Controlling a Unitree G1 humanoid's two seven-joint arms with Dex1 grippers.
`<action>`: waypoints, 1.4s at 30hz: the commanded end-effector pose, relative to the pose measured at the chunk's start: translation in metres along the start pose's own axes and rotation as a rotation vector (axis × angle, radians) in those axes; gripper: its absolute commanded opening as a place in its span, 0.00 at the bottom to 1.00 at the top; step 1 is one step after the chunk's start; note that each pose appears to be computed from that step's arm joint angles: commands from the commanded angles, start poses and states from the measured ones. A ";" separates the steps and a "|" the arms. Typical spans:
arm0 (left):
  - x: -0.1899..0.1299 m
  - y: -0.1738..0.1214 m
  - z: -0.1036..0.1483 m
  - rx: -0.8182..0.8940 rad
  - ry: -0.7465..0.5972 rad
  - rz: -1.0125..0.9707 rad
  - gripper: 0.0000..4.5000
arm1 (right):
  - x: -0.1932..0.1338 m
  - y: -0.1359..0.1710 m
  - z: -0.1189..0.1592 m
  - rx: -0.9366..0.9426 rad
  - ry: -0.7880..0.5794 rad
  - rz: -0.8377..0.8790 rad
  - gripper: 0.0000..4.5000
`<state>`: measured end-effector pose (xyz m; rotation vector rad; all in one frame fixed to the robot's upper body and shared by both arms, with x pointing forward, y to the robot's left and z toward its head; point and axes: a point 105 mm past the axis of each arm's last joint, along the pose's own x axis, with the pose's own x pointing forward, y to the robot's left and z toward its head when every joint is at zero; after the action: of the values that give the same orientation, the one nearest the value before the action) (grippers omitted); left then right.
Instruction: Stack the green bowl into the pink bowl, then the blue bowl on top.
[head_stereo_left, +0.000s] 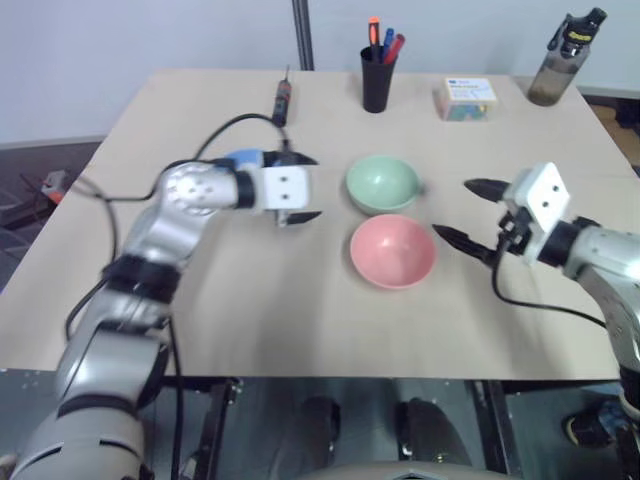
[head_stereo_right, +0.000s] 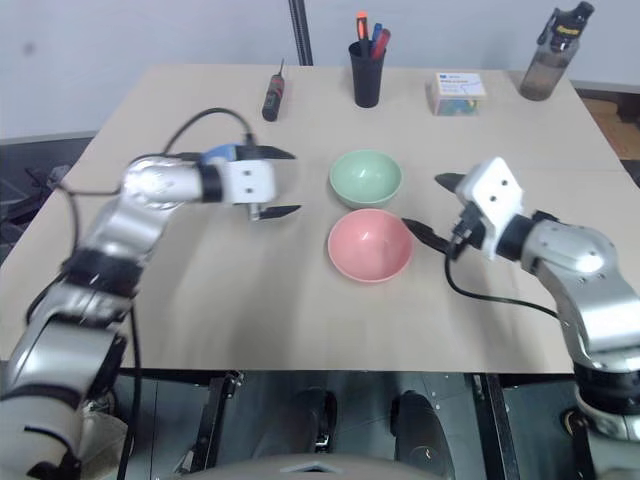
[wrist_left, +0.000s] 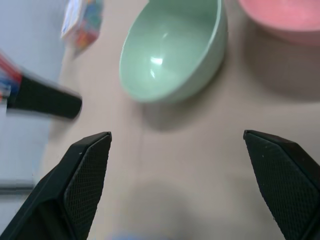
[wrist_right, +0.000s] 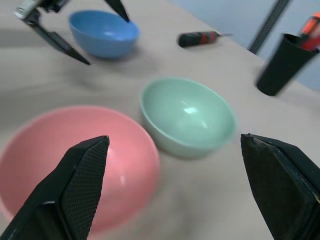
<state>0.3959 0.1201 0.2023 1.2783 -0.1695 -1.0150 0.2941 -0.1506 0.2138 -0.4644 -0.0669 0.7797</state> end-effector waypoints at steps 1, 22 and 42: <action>0.019 0.006 0.006 0.145 -0.015 -0.032 1.00 | -0.013 -0.002 0.018 -0.059 -0.039 -0.060 0.98; 0.056 0.004 0.023 0.333 -0.046 -0.134 0.02 | -0.012 0.008 0.018 -0.038 -0.025 -0.113 1.00; -0.012 -0.025 0.112 0.304 -0.500 -0.534 0.02 | -0.073 0.034 0.001 0.007 0.026 -0.021 1.00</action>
<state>0.3109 0.0550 0.2222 1.3362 -0.3649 -1.8016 0.2354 -0.1832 0.1894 -0.4474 0.0364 0.7247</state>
